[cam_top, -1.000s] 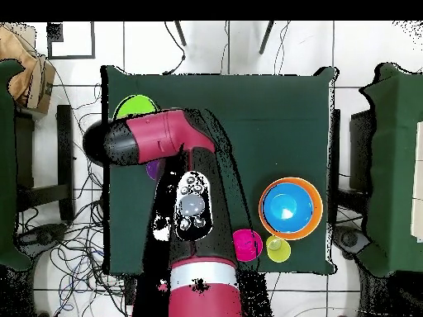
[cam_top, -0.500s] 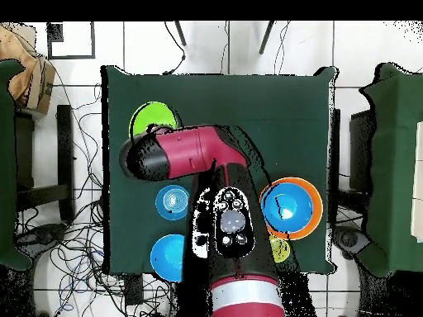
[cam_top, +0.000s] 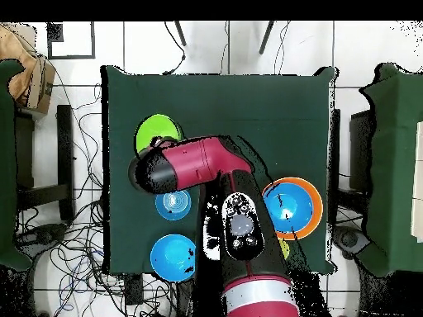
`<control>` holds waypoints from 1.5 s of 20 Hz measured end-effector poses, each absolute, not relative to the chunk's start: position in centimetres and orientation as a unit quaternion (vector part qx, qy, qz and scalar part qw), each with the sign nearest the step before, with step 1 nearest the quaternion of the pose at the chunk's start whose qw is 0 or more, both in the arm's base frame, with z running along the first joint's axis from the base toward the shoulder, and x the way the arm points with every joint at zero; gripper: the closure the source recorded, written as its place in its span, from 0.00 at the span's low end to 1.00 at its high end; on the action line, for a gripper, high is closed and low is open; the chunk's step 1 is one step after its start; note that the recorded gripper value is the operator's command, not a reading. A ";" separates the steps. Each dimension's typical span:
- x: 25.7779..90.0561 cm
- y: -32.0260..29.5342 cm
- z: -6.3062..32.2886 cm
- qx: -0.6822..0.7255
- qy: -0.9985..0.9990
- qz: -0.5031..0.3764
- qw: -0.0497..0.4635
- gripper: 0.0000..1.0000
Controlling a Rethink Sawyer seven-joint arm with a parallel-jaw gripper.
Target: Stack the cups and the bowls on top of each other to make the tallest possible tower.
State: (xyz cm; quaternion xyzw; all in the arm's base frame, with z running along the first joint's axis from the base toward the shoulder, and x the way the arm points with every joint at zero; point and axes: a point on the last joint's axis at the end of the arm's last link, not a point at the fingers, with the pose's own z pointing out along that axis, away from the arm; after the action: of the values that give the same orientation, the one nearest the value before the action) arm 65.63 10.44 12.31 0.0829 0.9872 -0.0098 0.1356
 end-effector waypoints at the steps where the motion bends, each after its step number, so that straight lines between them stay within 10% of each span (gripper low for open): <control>1: 65.5 10.6 12.2 0.079 0.988 -0.009 0.135 1.00; 30: 65.0 15.3 11.5 0.007 0.989 0.017 0.148 1.00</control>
State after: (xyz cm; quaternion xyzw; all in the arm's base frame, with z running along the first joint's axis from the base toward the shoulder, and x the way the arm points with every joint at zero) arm 64.99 15.31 11.48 0.0070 0.9888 0.0169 0.1479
